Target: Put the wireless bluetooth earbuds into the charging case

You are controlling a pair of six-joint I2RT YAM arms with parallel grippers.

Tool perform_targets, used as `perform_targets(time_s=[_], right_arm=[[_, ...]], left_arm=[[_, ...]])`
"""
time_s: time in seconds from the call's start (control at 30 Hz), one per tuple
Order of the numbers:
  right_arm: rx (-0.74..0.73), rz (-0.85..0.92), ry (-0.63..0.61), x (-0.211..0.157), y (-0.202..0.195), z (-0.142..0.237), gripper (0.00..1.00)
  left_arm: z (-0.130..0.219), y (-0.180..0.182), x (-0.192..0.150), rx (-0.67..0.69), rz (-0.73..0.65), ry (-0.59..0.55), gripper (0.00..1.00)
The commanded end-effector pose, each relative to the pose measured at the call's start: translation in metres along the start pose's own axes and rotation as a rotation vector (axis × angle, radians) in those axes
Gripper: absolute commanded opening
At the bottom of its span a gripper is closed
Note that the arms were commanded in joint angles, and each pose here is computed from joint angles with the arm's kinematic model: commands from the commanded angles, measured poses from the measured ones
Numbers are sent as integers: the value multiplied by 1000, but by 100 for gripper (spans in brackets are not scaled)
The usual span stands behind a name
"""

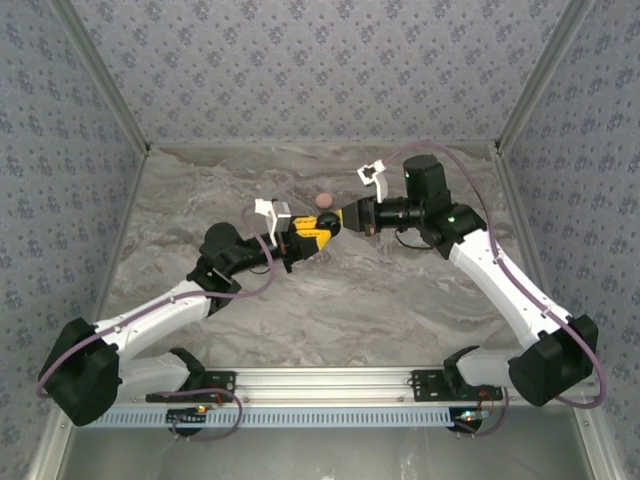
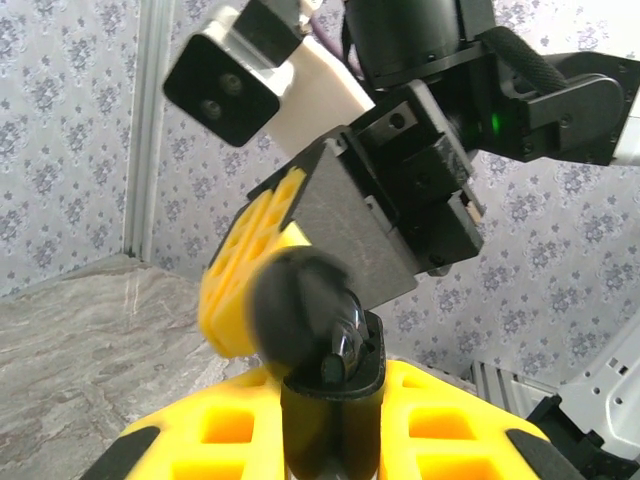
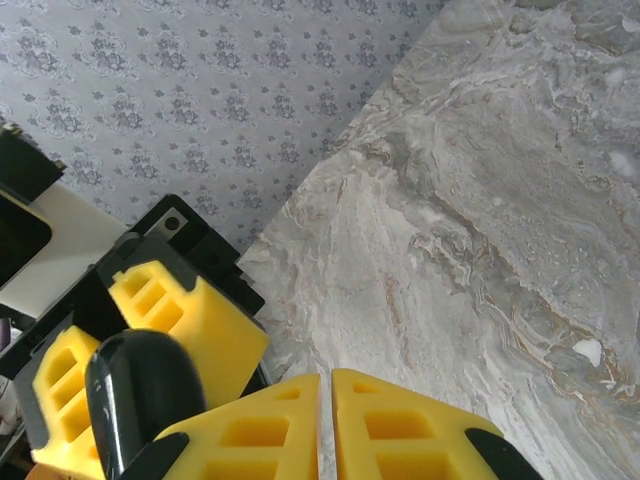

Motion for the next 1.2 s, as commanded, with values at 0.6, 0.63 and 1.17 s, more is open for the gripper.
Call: perform_targets(time_s=[0.6,0.63,1.17], right_arm=[[-373,-25,-107,-9,-31,20,15],[-408,-33,-115,-10,-35,22,15],[-553,-121,-108,-24,-66,30,16]], left_arm=[[-12,35,-25,273,173,211,21],[-13,37,-28,290,186,234,21],[-46,83,-104,506,589,677,25]])
Point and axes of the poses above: each hand's point on the last joint's axis, 136 mm out from that joint toward the fingers, its own z axis back along the fingers, its own y axis along the line the jaws close on, x = y × z, the point moved 8 cm from there along z, back along the fingers, and after that the axes turned 12 degrees about -z, right-handed, at the moved point
